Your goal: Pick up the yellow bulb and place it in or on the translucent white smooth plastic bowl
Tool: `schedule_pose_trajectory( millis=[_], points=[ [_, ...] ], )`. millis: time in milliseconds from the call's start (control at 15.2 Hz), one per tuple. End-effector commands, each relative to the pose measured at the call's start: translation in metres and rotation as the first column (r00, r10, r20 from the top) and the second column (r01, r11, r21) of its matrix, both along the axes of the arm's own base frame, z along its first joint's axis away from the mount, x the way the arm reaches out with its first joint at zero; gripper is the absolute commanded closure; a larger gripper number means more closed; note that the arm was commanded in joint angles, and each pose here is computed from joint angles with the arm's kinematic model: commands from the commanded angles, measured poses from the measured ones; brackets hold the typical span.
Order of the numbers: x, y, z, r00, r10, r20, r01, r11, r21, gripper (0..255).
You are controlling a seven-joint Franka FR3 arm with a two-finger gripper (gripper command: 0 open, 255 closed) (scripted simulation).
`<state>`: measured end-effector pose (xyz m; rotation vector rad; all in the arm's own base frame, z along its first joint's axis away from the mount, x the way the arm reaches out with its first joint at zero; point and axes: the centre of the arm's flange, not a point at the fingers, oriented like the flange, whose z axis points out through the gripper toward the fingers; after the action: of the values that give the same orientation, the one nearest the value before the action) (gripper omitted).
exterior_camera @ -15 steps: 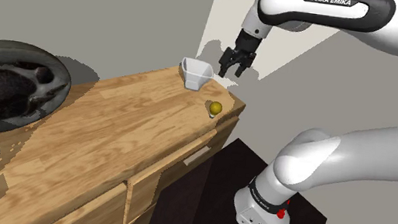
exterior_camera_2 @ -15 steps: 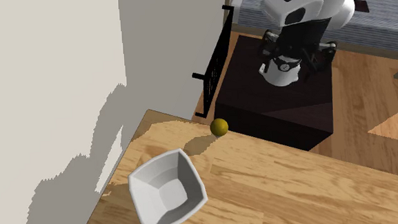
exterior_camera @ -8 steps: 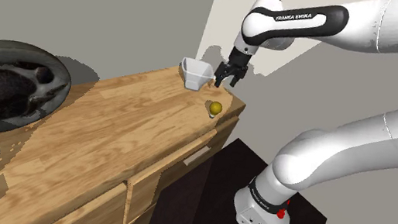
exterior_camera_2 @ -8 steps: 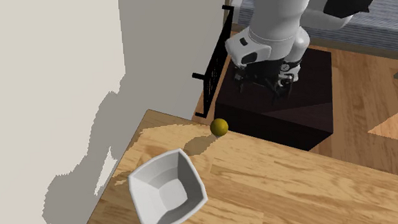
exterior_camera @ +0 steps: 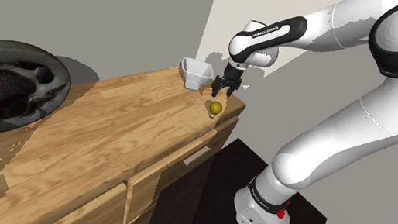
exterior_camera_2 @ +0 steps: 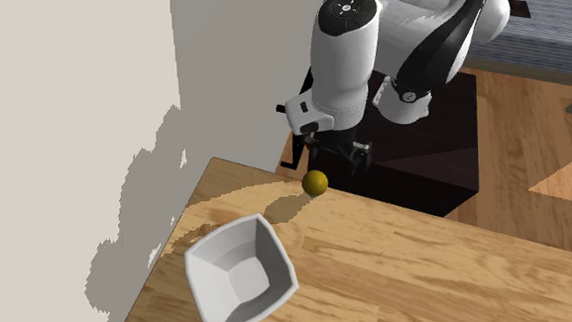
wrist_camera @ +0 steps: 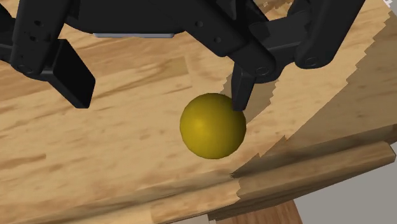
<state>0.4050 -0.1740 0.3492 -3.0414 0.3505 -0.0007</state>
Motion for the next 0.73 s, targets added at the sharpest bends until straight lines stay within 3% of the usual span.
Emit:
schedule_pose_trajectory(
  millis=[0, 198, 660],
  points=[
    [0.006, -0.015, -0.019, 1.000, -0.012, -0.002, 0.012, 1.000, -0.002, 0],
    [0.014, -0.035, -0.050, 1.000, -0.029, -0.007, 0.029, 1.000, -0.004, 0],
    [0.014, -0.032, -0.087, 1.000, -0.029, -0.007, 0.029, 1.000, -0.004, 0]
  ],
)
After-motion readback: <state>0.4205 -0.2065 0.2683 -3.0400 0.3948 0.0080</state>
